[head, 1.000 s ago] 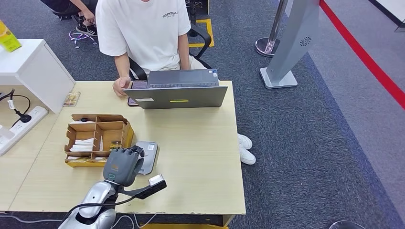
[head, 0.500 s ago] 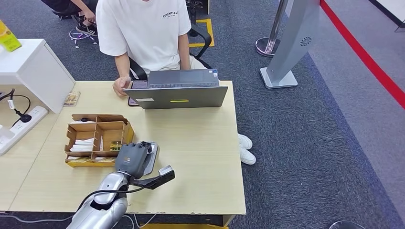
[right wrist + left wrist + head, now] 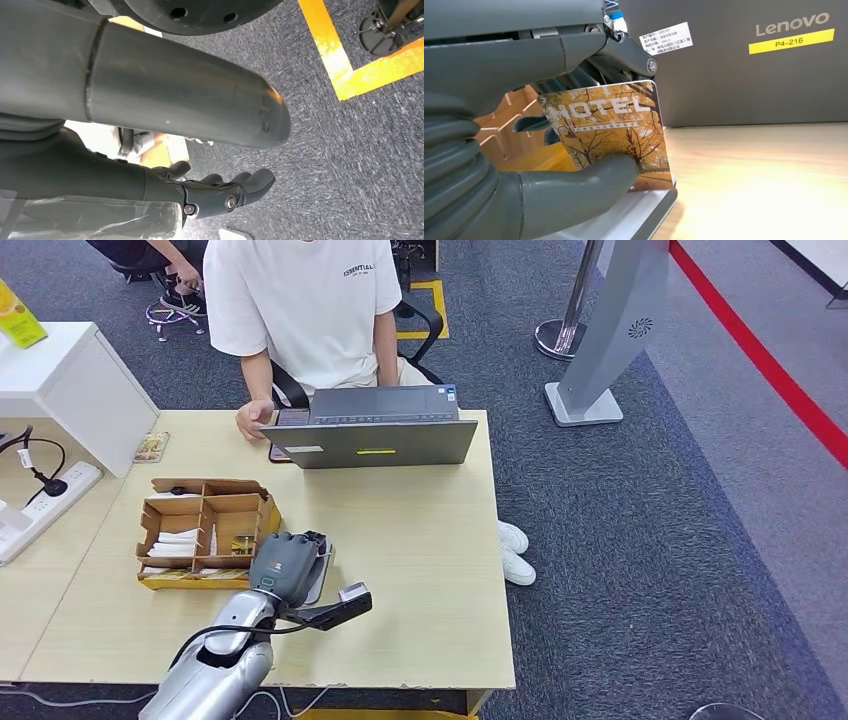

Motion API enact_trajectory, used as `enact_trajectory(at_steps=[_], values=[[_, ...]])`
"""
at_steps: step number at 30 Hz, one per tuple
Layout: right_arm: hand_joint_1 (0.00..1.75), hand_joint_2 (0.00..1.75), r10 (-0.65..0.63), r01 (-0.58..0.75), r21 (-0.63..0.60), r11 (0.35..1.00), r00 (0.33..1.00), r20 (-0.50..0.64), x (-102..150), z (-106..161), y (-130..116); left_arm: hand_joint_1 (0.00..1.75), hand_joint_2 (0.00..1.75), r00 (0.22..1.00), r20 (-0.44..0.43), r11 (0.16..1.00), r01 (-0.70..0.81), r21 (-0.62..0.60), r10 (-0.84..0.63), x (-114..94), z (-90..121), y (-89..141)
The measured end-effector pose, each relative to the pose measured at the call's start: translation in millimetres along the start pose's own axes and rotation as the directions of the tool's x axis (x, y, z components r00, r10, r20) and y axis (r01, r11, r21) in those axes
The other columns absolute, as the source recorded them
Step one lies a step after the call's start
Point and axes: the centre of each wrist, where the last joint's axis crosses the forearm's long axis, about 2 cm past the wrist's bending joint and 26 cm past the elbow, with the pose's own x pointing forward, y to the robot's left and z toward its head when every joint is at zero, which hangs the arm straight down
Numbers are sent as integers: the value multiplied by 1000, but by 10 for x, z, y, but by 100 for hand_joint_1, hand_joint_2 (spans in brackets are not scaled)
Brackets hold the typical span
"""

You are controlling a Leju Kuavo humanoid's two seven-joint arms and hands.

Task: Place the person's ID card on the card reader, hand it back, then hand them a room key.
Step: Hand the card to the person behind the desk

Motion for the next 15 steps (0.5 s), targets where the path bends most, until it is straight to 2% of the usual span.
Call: enact_trajectory(at_steps=[2, 5, 8, 10, 15], values=[[0, 0, 3, -3, 1, 1000, 1000, -1, -1, 0, 0, 175, 175, 1000, 15, 998, -13, 61, 12, 13, -19, 33], [0, 0, 27, -27, 4, 1000, 1000, 10, 1, 0, 2, 175, 175, 999, 51, 963, -18, 269, 4, 77, -121, 251], [0, 0, 74, -74, -2, 997, 997, 35, 14, 6, 7, 175, 175, 996, 74, 871, 7, 491, -50, 116, -333, 711], [0, 0, 107, -106, -13, 994, 993, 51, 21, 9, 9, 175, 175, 994, 70, 804, 28, 594, -86, 110, -470, 1056], [0, 0, 186, -184, -32, 982, 979, 82, 39, 13, 8, 175, 175, 986, 8, 662, 104, 742, -164, 19, -745, 1868]])
